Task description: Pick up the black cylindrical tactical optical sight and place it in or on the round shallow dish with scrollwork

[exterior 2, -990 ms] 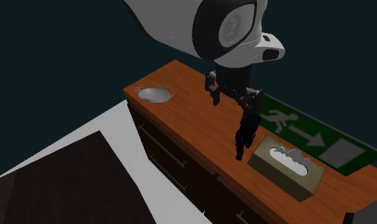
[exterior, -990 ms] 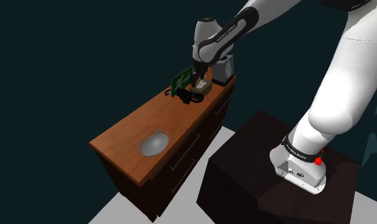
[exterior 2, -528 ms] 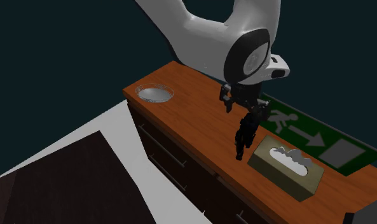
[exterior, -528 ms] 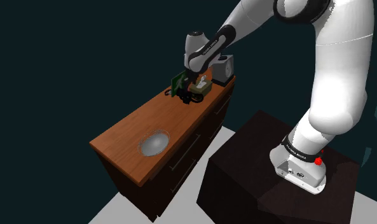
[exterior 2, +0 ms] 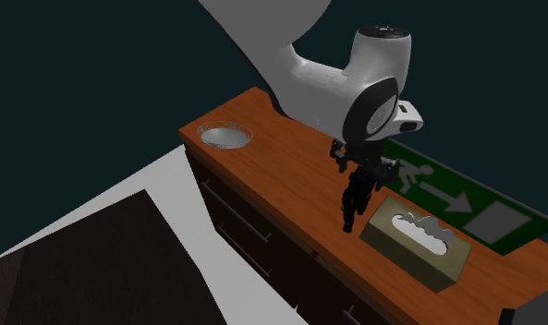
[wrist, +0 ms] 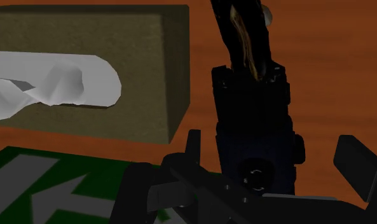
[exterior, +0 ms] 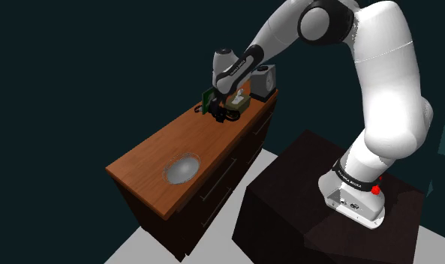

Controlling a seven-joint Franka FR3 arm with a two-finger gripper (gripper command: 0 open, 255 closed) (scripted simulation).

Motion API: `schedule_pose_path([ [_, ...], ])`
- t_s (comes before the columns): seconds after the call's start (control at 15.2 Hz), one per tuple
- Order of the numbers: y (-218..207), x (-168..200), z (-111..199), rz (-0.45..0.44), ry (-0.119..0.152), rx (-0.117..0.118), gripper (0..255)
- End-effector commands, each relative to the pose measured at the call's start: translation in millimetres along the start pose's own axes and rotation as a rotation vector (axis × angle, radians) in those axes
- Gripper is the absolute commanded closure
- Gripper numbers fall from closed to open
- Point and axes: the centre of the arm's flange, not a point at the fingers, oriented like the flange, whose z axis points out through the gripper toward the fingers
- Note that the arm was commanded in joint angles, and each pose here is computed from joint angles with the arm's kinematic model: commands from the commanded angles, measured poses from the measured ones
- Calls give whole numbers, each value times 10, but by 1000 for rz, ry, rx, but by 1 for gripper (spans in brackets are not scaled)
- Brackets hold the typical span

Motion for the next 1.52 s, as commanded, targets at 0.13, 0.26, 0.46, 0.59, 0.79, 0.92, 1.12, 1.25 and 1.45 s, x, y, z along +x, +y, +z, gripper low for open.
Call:
schedule_pose_path([
  [0.13,-4,10,245,0,0,0,0],
  [0.26,-4,10,245,0,0,0,0],
  [0.46,-4,10,245,0,0,0,0],
  [0.59,-4,10,245,0,0,0,0],
  [0.79,-4,10,245,0,0,0,255],
  [0.92,-5,9,245,0,0,0,255],
  [1.12,-5,9,244,0,0,0,255],
  [1.25,-5,9,244,0,0,0,255],
  [1.45,9,19,141,0,0,0,255],
])
